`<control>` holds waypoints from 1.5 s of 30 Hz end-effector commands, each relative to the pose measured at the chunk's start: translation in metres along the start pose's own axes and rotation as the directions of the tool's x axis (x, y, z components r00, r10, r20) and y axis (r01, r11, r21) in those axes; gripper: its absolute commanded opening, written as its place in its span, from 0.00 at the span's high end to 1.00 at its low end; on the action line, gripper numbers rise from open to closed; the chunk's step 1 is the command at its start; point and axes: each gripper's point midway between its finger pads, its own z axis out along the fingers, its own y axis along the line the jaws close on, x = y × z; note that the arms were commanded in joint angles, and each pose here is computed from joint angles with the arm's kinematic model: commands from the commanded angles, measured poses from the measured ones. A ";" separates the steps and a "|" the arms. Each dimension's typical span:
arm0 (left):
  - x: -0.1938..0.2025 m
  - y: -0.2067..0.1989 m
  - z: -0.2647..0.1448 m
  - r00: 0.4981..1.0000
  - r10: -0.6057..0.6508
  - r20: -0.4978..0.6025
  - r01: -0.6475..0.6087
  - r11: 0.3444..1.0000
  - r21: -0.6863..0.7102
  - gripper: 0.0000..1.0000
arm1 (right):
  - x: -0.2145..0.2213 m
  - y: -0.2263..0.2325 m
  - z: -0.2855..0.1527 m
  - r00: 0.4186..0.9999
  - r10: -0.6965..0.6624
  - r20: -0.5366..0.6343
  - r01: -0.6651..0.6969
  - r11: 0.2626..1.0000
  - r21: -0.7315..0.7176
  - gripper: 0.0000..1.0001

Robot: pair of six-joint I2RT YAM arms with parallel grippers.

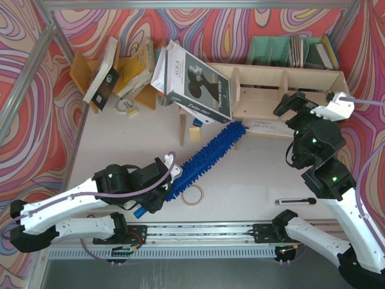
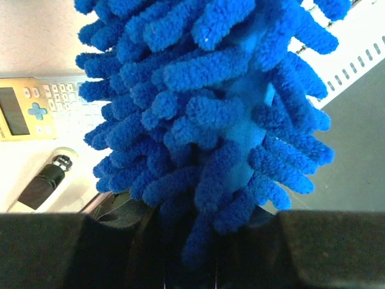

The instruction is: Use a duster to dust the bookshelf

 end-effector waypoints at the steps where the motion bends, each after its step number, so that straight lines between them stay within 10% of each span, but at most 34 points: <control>1: -0.017 -0.011 0.007 0.999 -0.008 0.049 0.006 0.999 0.038 1.00 | 0.003 -0.002 -0.001 1.000 0.009 -0.003 -0.009 1.000 0.004 0.01; 21: -0.018 0.009 -0.047 0.984 -0.002 0.178 0.000 1.000 0.012 1.00 | 0.005 0.001 -0.001 1.000 0.016 -0.014 -0.016 1.000 -0.004 0.01; 38: -0.020 -0.019 0.028 0.999 0.019 -0.026 -0.018 0.999 0.040 1.00 | 0.003 0.001 -0.002 1.000 0.022 -0.012 -0.022 1.000 -0.007 0.01; 45: -0.034 -0.005 -0.020 0.992 0.016 0.123 -0.018 1.000 0.014 1.00 | 0.004 -0.001 -0.002 1.000 0.017 -0.009 -0.017 1.000 -0.001 0.01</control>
